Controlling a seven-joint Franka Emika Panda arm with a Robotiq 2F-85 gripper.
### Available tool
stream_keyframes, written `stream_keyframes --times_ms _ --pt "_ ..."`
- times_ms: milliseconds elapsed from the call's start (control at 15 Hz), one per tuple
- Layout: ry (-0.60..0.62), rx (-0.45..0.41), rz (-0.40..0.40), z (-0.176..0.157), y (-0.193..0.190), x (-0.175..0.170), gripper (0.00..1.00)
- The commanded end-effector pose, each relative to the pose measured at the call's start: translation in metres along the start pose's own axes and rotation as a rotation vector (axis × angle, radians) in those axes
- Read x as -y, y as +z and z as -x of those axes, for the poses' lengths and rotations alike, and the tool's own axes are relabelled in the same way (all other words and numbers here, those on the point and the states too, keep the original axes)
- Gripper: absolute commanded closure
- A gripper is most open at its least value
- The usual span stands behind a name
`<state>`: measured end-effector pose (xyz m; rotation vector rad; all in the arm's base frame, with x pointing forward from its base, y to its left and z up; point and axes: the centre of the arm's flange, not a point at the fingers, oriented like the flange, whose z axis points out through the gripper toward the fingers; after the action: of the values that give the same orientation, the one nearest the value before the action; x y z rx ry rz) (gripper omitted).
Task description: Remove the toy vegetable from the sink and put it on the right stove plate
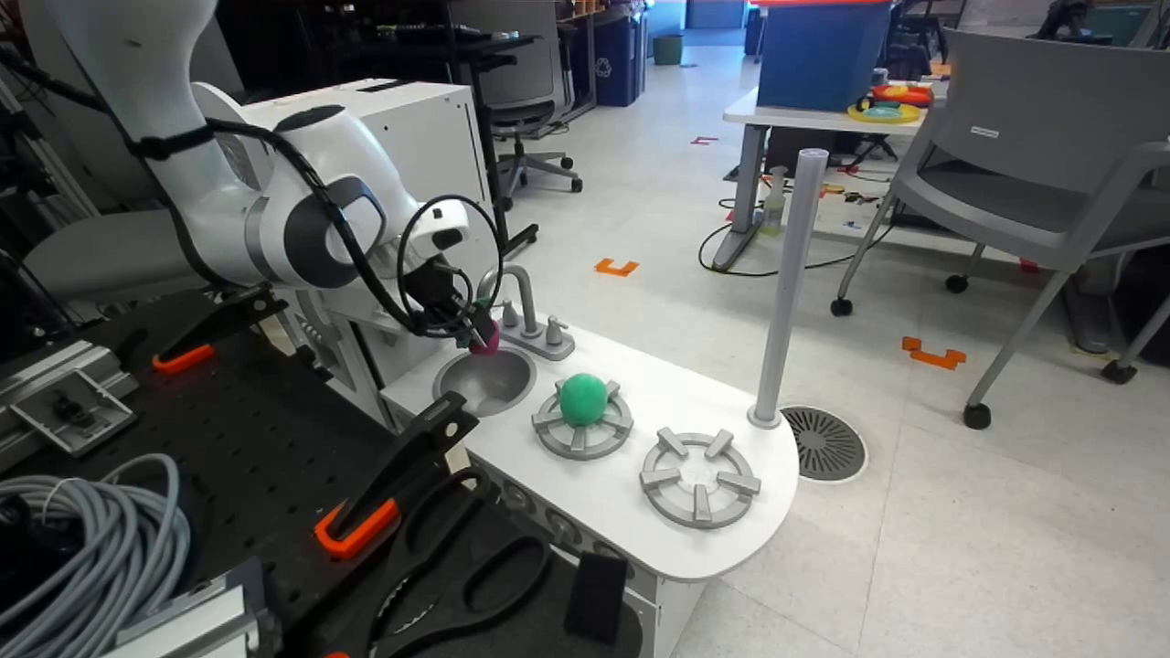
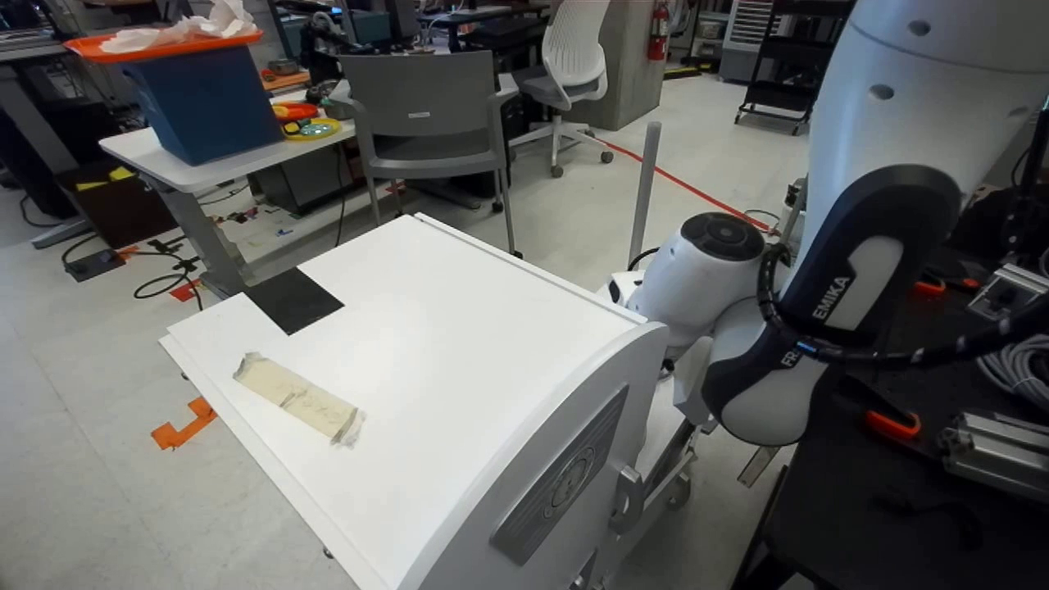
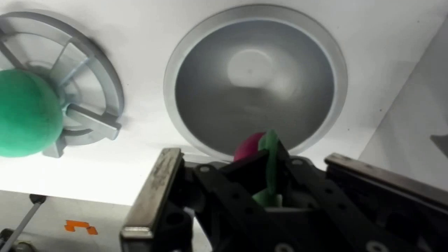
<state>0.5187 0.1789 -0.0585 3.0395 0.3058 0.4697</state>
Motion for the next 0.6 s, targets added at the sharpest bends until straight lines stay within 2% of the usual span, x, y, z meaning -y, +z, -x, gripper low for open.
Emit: stream_keyframes --times_ms 0,200,533 --pt "0.148 -0.011 0.029 0.012 -0.071 -0.023 1.00" --pt "0.313 0.054 0.050 0.005 -0.111 -0.058 1.00" --pt "0.517 0.164 -0.027 -0.017 -0.183 -0.122 1.00"
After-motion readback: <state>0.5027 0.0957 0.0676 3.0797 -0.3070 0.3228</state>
